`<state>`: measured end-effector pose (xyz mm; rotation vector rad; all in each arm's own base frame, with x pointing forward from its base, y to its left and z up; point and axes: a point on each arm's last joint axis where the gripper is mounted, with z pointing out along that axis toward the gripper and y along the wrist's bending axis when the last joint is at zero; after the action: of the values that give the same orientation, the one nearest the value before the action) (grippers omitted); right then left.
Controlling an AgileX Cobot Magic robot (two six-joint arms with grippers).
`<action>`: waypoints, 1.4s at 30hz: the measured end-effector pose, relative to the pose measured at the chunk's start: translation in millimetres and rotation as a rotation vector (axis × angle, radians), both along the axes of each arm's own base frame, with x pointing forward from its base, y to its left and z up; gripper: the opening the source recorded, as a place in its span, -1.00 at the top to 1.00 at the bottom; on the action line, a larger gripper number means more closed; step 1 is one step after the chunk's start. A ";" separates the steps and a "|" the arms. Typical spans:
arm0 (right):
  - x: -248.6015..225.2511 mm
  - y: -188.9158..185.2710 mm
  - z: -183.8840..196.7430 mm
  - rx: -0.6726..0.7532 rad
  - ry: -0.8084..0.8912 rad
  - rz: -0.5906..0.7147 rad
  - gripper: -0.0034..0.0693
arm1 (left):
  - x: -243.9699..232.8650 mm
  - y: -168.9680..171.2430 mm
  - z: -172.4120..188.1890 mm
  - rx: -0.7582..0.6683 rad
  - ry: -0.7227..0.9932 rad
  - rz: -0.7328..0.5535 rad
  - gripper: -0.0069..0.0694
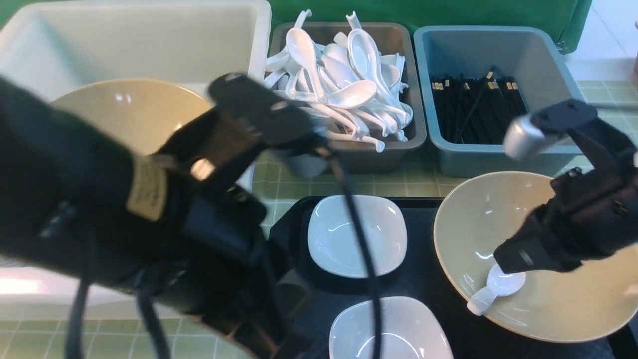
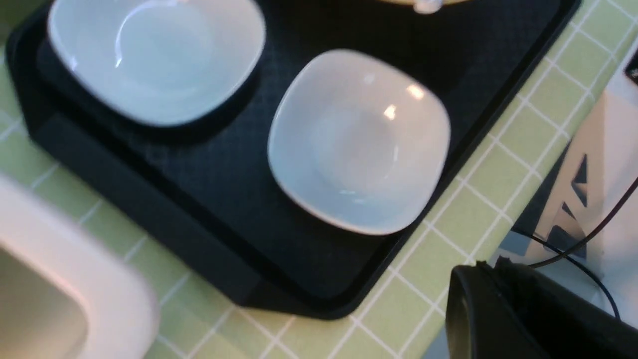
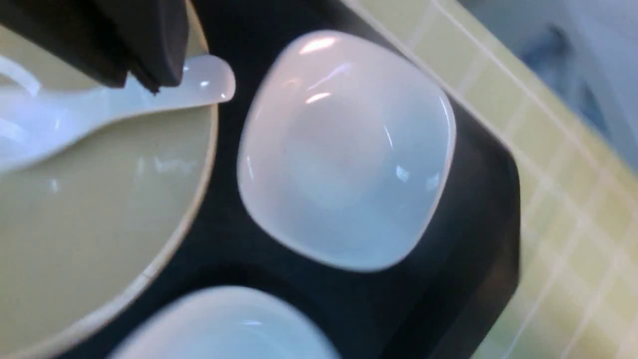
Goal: On green table put chopsticks spoon bowls plates into blue grey white boxes.
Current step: 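Reach down and grasp the white spoon resting in the bowl with the right gripper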
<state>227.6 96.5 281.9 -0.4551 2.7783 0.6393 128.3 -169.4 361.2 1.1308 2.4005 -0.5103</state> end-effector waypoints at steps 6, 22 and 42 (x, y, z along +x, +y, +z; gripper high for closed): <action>18.5 5.0 -33.0 -0.020 0.316 -0.180 0.42 | -0.6 6.9 2.0 -0.015 -0.002 0.027 0.82; 36.5 5.8 -49.8 0.017 0.443 -0.547 -0.49 | -2.1 2.9 4.2 -0.055 -0.013 -0.024 0.82; 44.8 4.6 -73.4 -0.024 0.513 -0.532 -0.08 | -1.2 2.0 5.1 -0.064 -0.035 -0.036 0.82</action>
<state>272.3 101.2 208.4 0.5116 3.1656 0.6554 127.1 -167.4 366.3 1.1481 2.3211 -0.5708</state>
